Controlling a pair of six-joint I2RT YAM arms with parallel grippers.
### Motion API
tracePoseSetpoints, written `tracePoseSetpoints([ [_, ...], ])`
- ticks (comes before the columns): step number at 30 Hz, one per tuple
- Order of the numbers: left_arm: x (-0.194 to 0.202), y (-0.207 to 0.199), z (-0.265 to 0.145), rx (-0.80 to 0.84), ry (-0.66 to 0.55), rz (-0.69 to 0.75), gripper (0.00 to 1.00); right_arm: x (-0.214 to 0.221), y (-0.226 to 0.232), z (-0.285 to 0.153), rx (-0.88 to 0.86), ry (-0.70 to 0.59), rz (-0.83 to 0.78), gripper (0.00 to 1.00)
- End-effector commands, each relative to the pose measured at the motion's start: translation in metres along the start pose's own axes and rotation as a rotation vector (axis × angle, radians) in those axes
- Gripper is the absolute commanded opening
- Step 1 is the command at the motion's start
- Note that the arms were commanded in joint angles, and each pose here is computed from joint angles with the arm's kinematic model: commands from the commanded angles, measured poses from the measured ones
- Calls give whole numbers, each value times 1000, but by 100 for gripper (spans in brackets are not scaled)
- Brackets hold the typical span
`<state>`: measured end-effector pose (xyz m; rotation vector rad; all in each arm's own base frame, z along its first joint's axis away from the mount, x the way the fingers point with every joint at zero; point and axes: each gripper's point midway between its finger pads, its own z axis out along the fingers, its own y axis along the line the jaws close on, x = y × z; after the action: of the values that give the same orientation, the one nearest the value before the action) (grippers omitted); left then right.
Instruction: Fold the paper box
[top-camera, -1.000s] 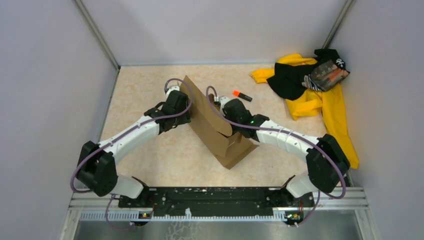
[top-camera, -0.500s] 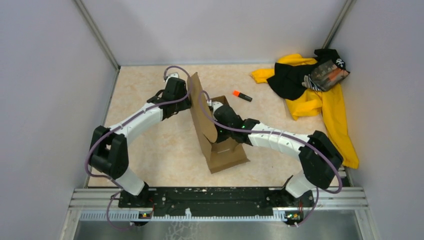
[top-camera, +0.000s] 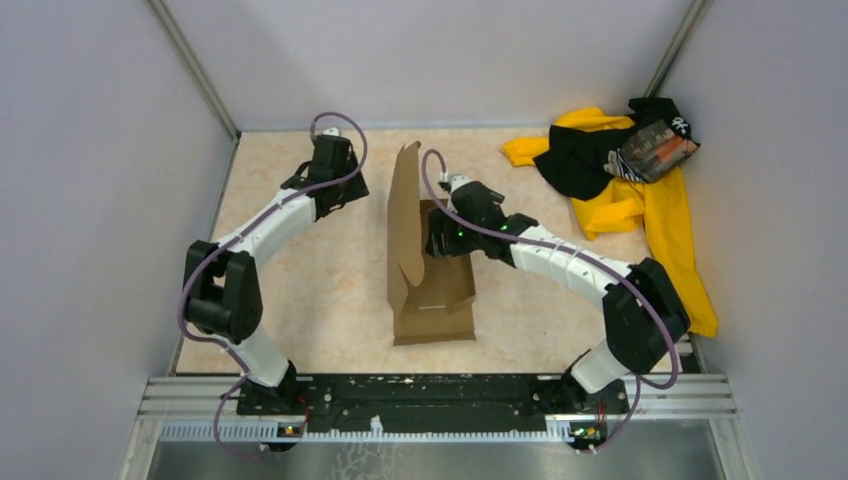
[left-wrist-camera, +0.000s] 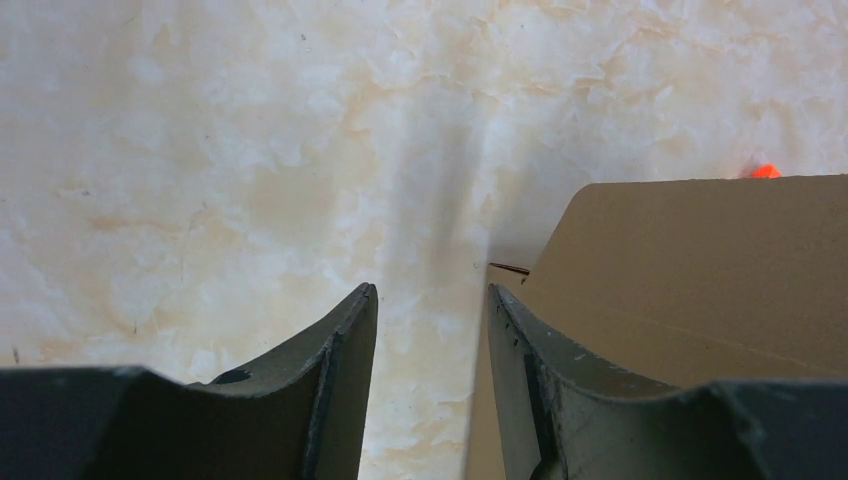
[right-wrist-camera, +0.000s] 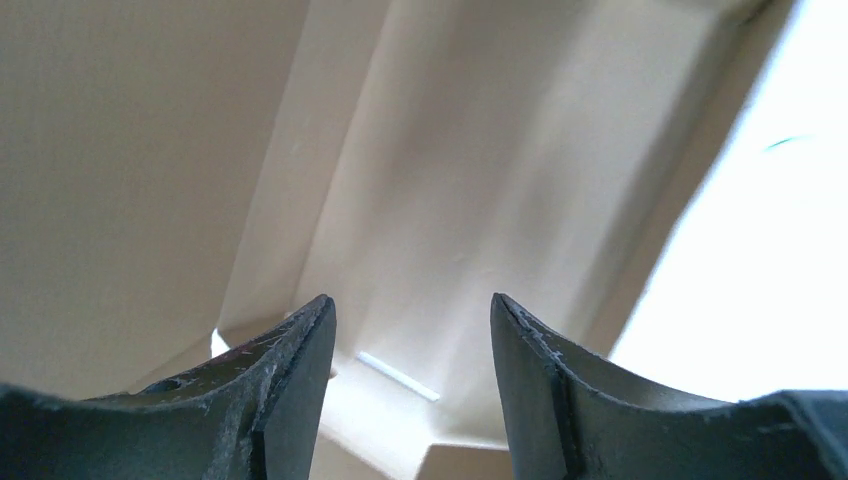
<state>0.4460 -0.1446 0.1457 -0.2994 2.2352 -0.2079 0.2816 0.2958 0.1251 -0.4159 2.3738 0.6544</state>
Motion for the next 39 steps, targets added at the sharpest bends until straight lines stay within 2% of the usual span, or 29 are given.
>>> tracePoseSetpoints([
  [1, -15, -8, -4, 40, -18, 8, 51, -69, -19, -27, 34, -160, -98, 58],
  [10, -9, -4, -17, 64, 1, 6, 51, -109, -64, 8, 115, -203, -497, 57],
  [18, 0, -3, -28, 97, 29, 3, 51, -134, -88, 43, 106, -243, -631, 57],
  [28, 2, 2, -31, 95, 39, 8, 51, -158, -102, 63, 44, -329, -644, 57],
  [34, 7, 3, -31, 96, 48, 4, 51, -163, -86, 28, -33, -477, -522, 59],
  [39, 22, 6, -33, 102, 92, 0, 51, -145, -66, 2, -124, -493, -424, 59],
])
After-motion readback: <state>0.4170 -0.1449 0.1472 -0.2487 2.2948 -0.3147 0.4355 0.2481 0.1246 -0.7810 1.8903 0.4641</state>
